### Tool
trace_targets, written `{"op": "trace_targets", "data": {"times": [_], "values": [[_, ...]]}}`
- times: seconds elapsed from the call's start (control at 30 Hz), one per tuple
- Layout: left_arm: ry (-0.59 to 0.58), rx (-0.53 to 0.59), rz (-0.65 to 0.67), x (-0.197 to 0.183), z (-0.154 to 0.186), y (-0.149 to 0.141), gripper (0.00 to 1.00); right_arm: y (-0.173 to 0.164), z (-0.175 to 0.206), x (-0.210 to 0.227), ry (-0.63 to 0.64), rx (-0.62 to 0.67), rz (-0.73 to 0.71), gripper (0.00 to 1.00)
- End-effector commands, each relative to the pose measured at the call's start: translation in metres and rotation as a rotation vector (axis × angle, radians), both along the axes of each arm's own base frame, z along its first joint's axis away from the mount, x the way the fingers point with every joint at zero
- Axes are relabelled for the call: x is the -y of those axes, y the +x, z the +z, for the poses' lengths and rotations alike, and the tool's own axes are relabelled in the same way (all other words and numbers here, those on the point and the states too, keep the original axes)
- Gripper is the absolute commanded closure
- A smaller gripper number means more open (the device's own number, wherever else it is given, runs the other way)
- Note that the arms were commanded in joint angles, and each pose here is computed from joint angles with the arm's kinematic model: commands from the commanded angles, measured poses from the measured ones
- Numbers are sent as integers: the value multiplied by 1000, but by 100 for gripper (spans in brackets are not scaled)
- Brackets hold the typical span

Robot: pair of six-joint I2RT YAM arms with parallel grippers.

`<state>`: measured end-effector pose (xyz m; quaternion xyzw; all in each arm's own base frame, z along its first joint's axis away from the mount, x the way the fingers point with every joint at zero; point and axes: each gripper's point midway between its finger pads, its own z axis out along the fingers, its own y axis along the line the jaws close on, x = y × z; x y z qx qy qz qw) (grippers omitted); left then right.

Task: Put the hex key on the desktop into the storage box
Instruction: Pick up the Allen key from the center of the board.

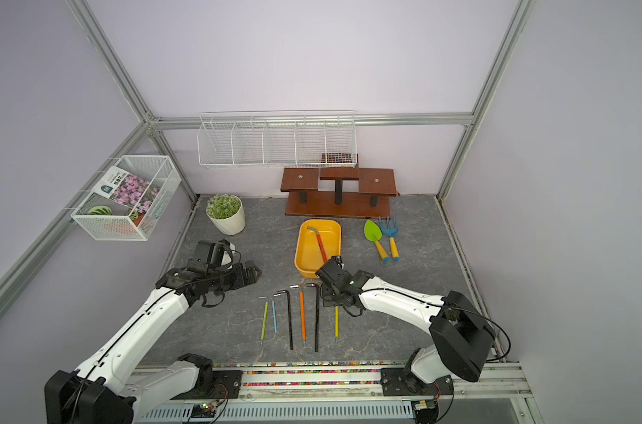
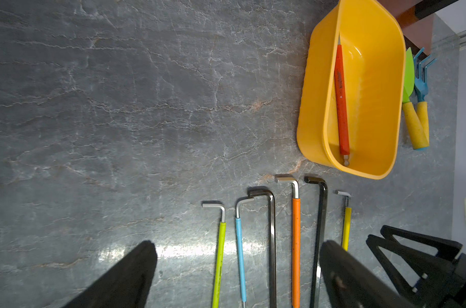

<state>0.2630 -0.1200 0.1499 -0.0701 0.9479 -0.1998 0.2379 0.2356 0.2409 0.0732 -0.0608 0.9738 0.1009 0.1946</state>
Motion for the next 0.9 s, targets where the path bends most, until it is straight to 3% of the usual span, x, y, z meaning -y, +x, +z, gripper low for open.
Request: {"op": "trace_targets", "data": {"times": [0.0,0.87], "values": [[-5,-5,6,0,-3,-2,0,-1,-7,3,-21,-5,-23,45],[-1,-23,-19,3,-7,0,0,-24,-67,11,-157,-126,-25,54]]}}
